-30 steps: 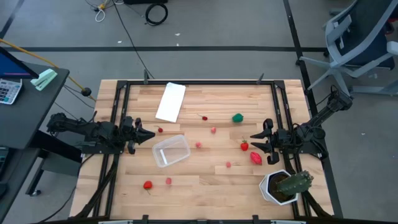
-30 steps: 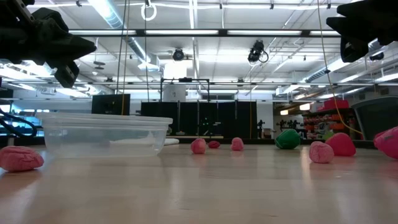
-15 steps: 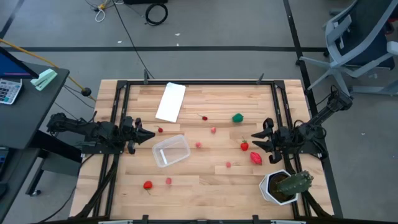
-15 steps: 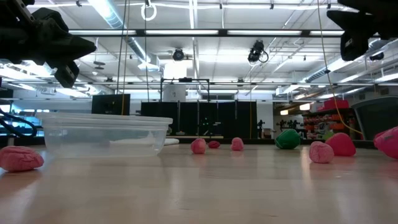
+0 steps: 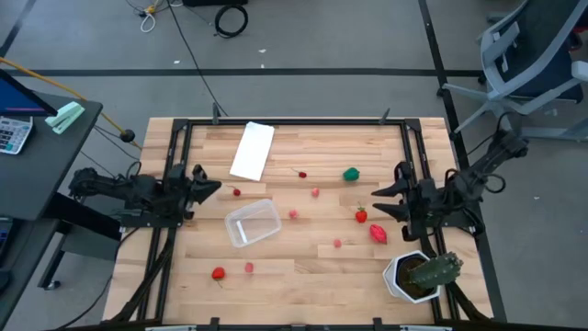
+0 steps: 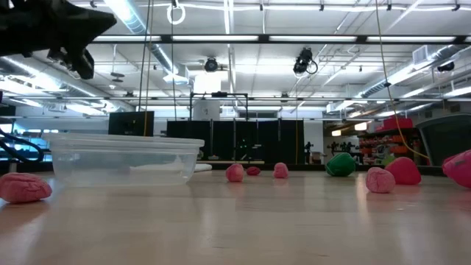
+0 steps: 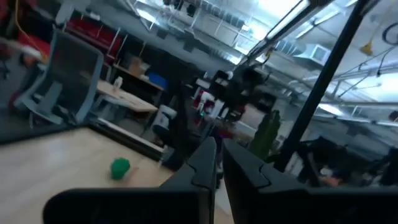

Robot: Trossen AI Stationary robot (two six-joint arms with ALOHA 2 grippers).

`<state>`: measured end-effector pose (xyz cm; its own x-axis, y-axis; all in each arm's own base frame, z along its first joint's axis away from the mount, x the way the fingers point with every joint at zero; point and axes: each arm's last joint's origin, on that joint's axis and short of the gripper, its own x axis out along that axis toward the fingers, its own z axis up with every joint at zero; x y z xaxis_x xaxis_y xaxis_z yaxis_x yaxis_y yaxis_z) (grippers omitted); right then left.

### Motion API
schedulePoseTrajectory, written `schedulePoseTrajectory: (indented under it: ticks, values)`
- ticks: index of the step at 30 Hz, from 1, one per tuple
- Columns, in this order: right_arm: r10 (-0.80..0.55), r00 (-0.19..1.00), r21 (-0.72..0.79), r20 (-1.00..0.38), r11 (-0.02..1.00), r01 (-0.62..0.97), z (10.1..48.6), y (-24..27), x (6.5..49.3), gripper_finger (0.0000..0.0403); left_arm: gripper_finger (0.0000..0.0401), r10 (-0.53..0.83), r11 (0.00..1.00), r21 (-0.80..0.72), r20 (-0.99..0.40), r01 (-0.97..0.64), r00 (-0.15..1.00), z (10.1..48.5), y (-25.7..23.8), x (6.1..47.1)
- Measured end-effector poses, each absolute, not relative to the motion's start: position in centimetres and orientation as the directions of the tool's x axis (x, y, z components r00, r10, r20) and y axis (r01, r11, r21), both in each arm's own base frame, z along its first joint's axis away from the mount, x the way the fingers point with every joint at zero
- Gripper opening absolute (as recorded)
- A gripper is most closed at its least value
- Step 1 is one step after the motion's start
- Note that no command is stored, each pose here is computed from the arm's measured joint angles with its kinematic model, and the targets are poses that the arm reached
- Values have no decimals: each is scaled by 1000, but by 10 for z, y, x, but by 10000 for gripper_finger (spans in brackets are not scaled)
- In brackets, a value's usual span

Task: Pick and placing Produce into tupperware
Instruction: Put the cherry into the transparent bin

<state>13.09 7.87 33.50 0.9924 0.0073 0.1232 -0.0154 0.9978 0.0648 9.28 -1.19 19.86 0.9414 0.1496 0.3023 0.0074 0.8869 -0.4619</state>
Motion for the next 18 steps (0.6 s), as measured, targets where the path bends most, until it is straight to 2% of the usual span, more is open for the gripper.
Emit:
schedulePoseTrajectory:
  ticks: [9, 11, 13, 18]
  values:
    - [23, 974, 181, 226, 981, -65, 436, 89, 143, 137, 30, 122, 936, -353, 294, -11, 948, 198, -12, 93]
    - [34, 979, 128, 201, 990, -61, 448, 91, 146, 137, 37, 116, 953, -302, 247, -37, 962, 199, -13, 93]
    - [34, 993, 17, 112, 999, -36, 448, 94, 151, 137, 49, 112, 960, -275, 184, -58, 977, 208, -12, 91]
    - [-127, 985, 1, -114, 992, 128, 405, 101, 189, 137, 95, 109, 969, -222, -12, -109, 994, 239, -8, 74]
